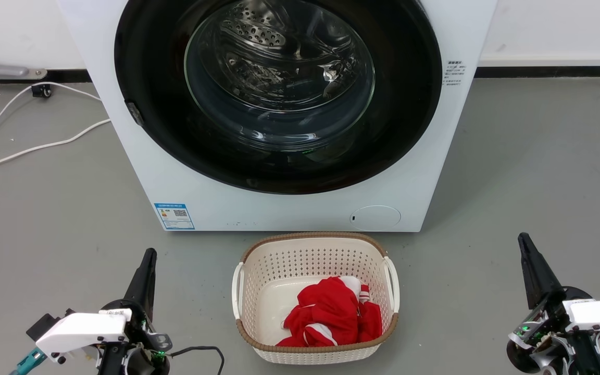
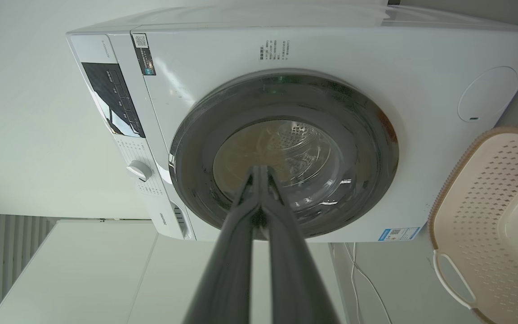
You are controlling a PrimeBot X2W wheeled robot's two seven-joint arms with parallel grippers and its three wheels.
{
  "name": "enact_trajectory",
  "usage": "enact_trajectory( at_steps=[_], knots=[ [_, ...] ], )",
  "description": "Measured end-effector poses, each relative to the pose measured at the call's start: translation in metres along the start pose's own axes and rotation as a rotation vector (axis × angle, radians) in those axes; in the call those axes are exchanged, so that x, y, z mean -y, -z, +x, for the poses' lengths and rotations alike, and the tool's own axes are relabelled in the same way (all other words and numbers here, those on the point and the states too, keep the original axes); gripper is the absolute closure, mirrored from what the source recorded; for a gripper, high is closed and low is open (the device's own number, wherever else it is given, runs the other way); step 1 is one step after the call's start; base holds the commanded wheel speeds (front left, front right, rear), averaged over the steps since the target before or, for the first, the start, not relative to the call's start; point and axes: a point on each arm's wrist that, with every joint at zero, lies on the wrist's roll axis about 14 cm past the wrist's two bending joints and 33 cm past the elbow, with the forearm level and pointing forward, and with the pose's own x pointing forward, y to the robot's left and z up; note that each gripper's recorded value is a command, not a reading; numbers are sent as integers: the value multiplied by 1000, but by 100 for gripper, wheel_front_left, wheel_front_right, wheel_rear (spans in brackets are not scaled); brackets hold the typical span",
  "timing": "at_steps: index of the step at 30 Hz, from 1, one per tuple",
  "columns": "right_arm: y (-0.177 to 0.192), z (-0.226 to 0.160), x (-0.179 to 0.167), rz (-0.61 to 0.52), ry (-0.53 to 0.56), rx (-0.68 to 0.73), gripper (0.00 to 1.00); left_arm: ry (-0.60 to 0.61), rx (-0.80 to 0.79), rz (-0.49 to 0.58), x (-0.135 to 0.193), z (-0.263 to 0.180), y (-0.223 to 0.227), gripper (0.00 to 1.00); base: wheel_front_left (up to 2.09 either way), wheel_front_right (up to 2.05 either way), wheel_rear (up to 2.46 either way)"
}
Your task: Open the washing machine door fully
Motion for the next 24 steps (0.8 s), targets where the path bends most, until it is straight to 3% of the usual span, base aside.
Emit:
enact_trajectory(
  at_steps=[1,2,8,17,24],
  knots=[
    [0,0,0,0,0,0,100,0,0,0,0,0,0,100,0,0,0],
    [0,0,0,0,0,0,0,0,0,0,0,0,0,0,0,0,0],
    [0,-12,24,7,69,9,0,-69,0,-8,-23,-10,4,0,0,0,0],
    [0,-11,15,-41,45,31,0,-42,5,23,-14,-8,10,0,0,0,0],
    [-3,-12,6,-169,19,46,0,1,21,142,1,-5,8,0,0,0,0]
  ],
)
